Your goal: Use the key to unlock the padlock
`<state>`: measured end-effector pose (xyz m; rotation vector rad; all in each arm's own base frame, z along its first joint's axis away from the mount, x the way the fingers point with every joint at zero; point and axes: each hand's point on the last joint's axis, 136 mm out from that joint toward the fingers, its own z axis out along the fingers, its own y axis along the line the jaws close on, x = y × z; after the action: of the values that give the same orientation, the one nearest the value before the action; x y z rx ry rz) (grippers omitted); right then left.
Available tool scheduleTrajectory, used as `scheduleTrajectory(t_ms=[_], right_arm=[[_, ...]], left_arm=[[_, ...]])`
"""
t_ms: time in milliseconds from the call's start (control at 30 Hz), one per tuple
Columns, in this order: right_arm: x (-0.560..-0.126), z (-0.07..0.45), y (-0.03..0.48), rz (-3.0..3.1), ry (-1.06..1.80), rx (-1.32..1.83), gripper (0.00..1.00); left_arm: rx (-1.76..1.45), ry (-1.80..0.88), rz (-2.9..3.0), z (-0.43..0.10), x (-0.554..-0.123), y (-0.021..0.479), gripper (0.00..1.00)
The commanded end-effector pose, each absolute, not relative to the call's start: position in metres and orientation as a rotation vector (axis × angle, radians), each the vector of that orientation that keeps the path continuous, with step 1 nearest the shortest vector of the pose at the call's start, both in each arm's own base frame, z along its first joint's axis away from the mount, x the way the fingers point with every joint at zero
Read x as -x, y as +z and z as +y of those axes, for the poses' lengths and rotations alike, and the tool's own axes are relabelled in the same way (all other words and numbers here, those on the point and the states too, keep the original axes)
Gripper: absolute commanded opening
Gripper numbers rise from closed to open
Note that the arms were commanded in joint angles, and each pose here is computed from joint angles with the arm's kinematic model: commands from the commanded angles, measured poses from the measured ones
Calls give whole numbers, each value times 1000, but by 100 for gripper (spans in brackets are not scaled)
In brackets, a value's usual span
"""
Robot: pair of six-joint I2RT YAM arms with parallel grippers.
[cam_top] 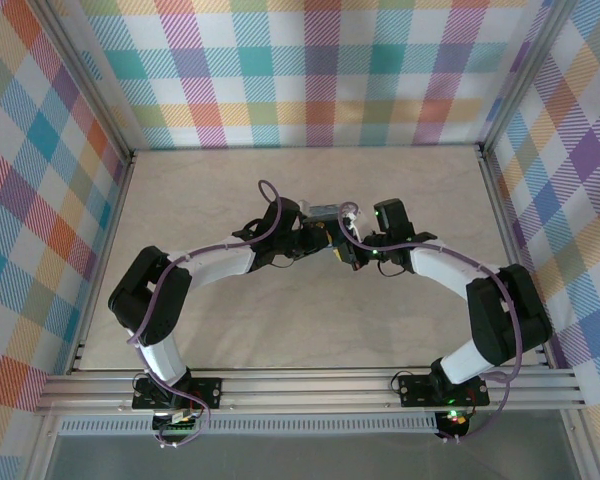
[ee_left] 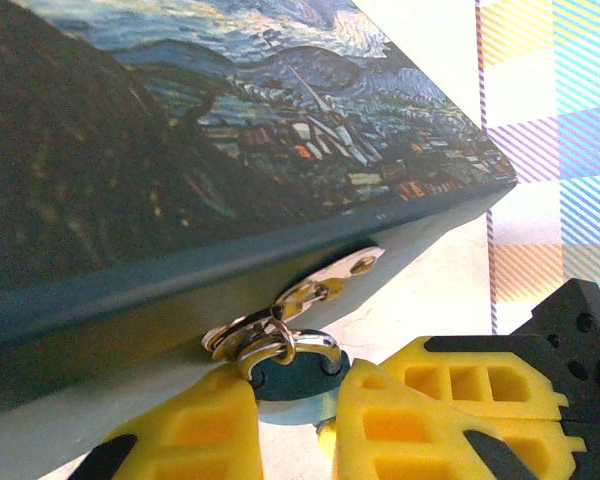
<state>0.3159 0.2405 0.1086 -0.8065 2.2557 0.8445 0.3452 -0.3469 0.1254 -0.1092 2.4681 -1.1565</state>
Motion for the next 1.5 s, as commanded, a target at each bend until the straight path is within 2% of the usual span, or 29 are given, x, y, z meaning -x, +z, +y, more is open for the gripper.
scheduleTrajectory(t_ms=[0,433,767,1467], right_arm=[[-326,271,152,2012,986,841,0],[-321,282,175,1965,1068,773,0],[-321,288,151,2006,1051,767,0],[-335,291,184,1939,1037,703,0]], left_arm=[[49,-1230,2506,-359,-324,124,14],[74,-1212,2520,-358,-326,113,14],[73,-1230,2509,-360,-326,118,14],[75,-1221,2519,-362,-325,113,14]])
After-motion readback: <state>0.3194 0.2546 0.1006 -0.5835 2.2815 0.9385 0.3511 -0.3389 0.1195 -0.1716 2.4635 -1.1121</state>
